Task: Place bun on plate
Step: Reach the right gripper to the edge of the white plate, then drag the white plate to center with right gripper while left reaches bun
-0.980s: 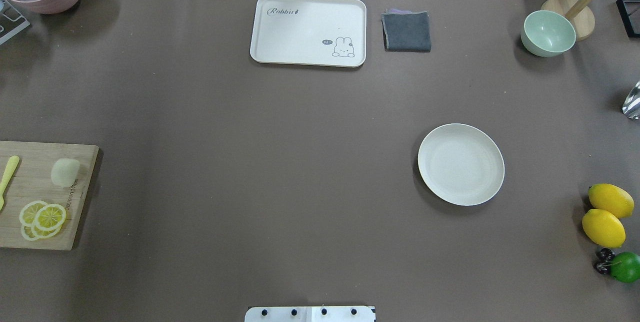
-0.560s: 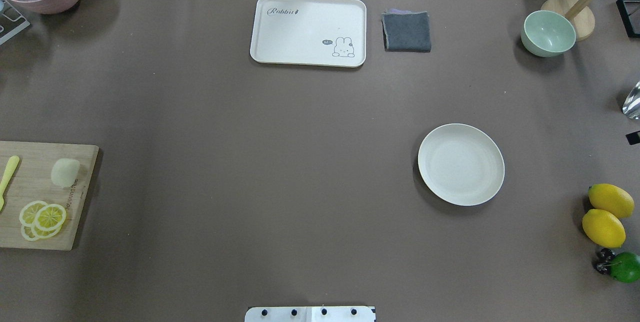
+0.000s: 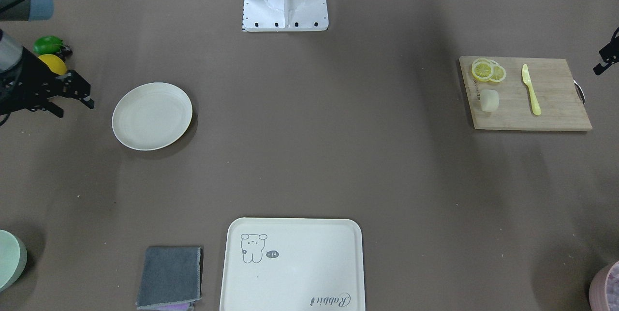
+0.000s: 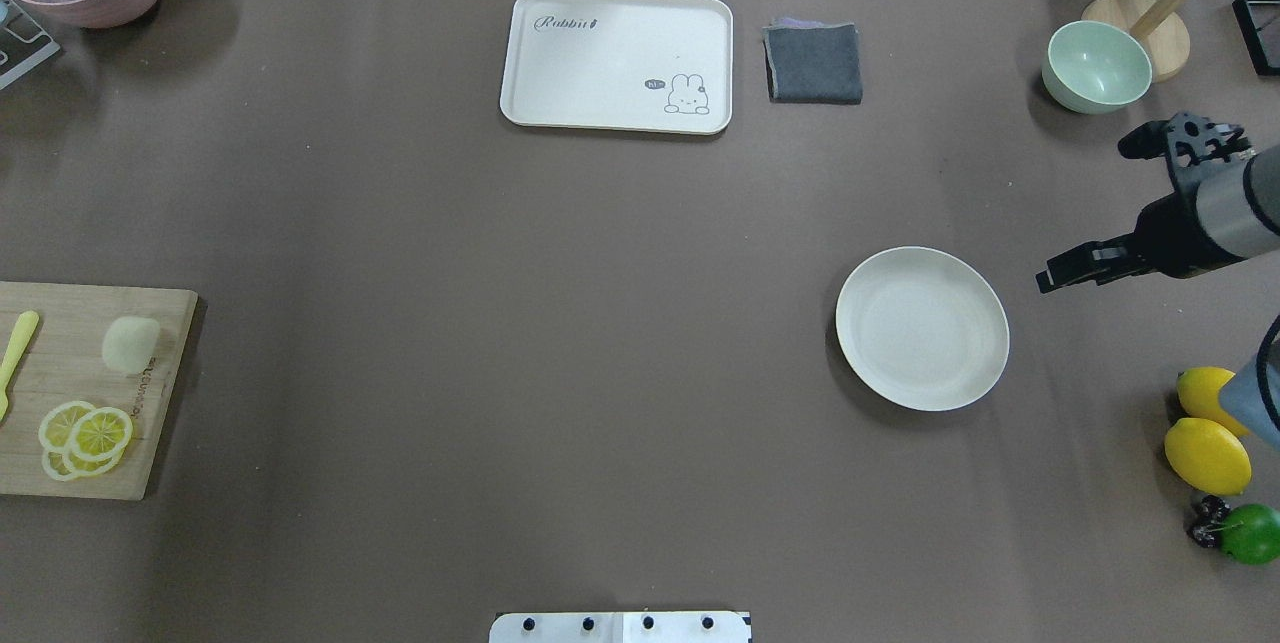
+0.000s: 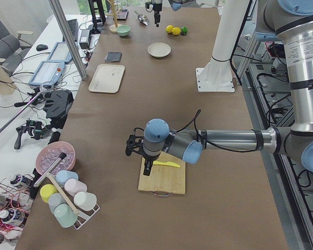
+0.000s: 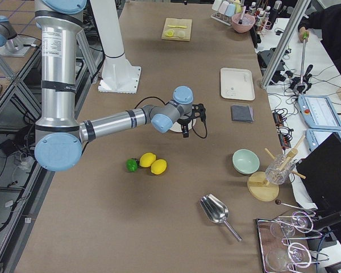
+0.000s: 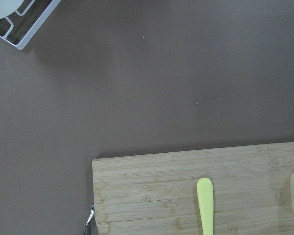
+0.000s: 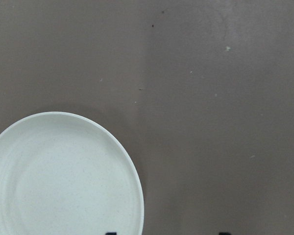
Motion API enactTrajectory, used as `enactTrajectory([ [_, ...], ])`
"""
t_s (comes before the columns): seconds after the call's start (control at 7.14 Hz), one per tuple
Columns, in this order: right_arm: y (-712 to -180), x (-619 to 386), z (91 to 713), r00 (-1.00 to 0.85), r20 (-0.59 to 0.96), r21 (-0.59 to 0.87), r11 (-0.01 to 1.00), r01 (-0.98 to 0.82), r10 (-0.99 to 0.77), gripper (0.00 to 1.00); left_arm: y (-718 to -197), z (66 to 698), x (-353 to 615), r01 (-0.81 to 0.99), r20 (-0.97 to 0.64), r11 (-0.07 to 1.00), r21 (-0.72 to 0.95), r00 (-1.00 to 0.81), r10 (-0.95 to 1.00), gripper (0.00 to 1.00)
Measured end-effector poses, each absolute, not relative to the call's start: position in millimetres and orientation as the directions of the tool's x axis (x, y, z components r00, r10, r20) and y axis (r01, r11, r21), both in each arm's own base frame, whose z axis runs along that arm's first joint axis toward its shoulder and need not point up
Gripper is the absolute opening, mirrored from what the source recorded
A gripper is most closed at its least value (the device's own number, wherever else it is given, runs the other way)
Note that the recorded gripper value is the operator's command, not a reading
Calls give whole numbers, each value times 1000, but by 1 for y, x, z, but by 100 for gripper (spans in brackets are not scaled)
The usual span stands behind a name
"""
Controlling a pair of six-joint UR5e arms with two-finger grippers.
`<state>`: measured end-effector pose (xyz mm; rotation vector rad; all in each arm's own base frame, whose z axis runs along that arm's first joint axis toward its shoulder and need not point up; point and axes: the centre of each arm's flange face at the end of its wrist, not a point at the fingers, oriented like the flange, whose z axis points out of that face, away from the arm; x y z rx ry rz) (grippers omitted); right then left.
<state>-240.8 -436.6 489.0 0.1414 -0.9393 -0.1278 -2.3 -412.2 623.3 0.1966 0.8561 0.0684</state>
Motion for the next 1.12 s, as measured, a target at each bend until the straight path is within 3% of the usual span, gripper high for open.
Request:
enactTrajectory([
  [0.42, -435, -289, 503, 605, 785, 118, 991, 68, -135, 60, -411, 624, 0, 13, -744, 980, 198, 653, 142, 98],
  [0.56, -439, -303, 509, 613, 780, 99, 993, 70, -121, 51, -411, 625, 0, 12, -744, 980, 198, 653, 142, 98],
  [0.7, -441, -311, 514, 617, 778, 92, 993, 73, -118, 1, -410, 625, 0, 12, -744, 980, 198, 653, 142, 98],
  [1.12, -441, -316, 526, 607, 785, 98, 992, 75, -123, 0, -411, 623, 1, 14, -745, 978, 209, 650, 150, 98],
])
